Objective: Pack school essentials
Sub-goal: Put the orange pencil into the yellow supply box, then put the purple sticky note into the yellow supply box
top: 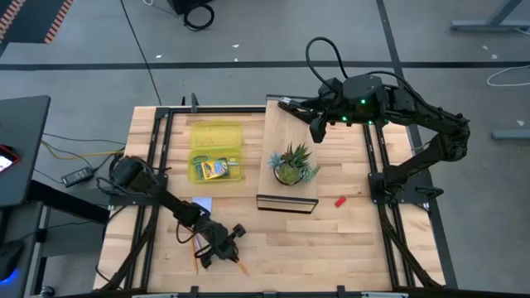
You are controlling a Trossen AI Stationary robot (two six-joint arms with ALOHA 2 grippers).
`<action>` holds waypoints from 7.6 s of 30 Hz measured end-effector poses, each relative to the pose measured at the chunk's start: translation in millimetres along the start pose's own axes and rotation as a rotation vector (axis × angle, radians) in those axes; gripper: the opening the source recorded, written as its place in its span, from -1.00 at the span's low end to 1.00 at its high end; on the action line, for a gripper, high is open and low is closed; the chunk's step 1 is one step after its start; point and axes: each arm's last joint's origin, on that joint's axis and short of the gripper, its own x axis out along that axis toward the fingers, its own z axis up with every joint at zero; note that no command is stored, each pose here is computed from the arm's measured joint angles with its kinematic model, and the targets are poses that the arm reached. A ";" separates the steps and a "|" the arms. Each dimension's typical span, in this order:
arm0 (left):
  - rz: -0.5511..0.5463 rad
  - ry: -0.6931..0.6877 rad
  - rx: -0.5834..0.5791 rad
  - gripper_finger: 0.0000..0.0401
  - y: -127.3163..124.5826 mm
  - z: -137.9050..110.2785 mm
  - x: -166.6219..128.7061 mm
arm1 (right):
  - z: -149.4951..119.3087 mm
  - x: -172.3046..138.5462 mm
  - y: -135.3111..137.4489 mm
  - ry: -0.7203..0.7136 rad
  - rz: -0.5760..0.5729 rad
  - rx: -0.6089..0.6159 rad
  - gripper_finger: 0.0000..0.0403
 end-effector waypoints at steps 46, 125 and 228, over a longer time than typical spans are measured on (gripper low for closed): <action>0.669 0.261 -0.452 -0.96 105.2 -58.0 -204.7 | -1.4 -2.7 10.2 -0.004 0.056 0.009 -0.06; 0.530 0.533 -0.582 -0.09 10.4 -7.1 -138.2 | -1.4 -2.6 10.0 -0.004 0.055 -0.019 -0.06; 0.633 0.561 -0.347 -1.00 -8.2 43.4 -129.6 | -1.1 -2.7 10.2 -0.008 0.058 -0.021 -0.06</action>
